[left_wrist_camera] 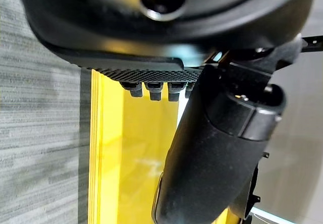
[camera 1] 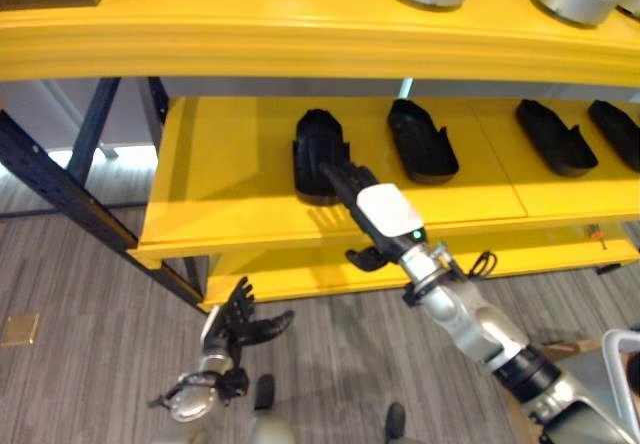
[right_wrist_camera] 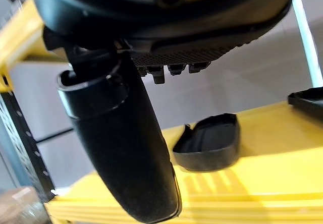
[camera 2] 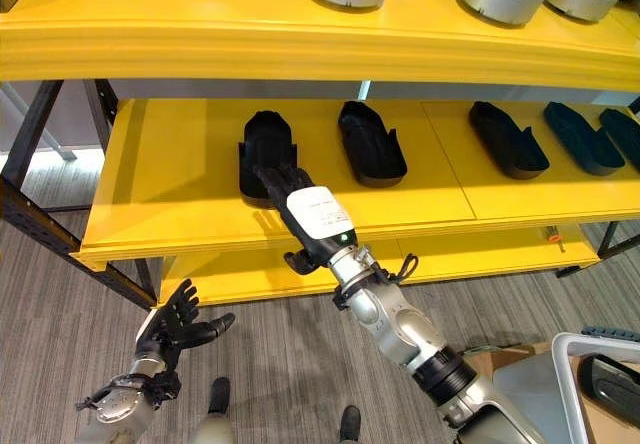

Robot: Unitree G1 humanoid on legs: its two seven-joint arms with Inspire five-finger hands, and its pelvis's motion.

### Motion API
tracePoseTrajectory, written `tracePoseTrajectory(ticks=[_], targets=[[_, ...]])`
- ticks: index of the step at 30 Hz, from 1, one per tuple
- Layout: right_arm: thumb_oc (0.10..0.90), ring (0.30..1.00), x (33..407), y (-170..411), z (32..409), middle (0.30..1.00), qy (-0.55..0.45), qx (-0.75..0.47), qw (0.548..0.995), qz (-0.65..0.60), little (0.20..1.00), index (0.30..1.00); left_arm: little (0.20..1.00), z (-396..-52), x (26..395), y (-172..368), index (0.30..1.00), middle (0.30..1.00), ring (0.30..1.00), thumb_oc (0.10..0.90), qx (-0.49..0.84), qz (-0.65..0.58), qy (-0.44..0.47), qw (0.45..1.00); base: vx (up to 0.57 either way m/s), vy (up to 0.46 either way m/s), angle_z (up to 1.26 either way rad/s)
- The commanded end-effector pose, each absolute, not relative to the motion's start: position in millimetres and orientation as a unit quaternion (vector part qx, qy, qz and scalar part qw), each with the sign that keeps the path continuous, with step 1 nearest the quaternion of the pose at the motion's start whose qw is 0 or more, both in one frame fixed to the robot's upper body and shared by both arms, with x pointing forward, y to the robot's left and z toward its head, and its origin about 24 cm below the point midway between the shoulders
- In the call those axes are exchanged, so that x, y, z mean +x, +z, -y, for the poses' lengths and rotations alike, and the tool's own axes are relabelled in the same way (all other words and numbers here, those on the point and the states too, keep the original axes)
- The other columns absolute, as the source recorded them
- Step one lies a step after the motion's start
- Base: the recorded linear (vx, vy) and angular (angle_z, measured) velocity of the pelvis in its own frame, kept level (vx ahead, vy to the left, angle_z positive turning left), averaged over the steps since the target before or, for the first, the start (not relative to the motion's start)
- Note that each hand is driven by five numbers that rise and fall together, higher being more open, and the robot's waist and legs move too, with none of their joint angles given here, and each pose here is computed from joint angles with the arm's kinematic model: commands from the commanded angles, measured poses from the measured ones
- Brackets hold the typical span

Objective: Move parts from the plastic box to the shelf.

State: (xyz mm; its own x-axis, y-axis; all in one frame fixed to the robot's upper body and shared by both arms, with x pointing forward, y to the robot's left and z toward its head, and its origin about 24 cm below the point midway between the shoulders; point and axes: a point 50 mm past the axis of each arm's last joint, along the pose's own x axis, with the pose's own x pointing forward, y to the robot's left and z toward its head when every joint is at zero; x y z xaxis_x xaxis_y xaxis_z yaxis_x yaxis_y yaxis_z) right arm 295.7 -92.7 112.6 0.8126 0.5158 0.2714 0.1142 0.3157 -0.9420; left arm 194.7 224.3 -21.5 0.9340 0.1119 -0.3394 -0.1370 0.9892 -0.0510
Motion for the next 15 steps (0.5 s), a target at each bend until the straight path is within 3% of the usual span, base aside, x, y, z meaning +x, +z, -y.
tracePoseTrajectory(ticks=[1, 15], targets=[[0.900, 1.000, 306.5, 175.1, 90.4, 1.000, 0.027, -0.556, 0.733, 0.391, 1.000, 1.000, 1.000, -216.8, 227.1, 17.8, 1.000, 1.000, 1.000, 0.900, -0.014, -0.049, 0.032, 0.998, -0.03, 0.010, 0.01], [0.900, 1.000, 315.4, 163.4, 84.9, 1.000, 0.021, -0.561, 0.742, 0.366, 1.000, 1.000, 1.000, -213.4, 232.7, 23.7, 1.000, 1.000, 1.000, 0.900, -0.019, -0.032, 0.040, 0.999, -0.01, 0.003, 0.01]])
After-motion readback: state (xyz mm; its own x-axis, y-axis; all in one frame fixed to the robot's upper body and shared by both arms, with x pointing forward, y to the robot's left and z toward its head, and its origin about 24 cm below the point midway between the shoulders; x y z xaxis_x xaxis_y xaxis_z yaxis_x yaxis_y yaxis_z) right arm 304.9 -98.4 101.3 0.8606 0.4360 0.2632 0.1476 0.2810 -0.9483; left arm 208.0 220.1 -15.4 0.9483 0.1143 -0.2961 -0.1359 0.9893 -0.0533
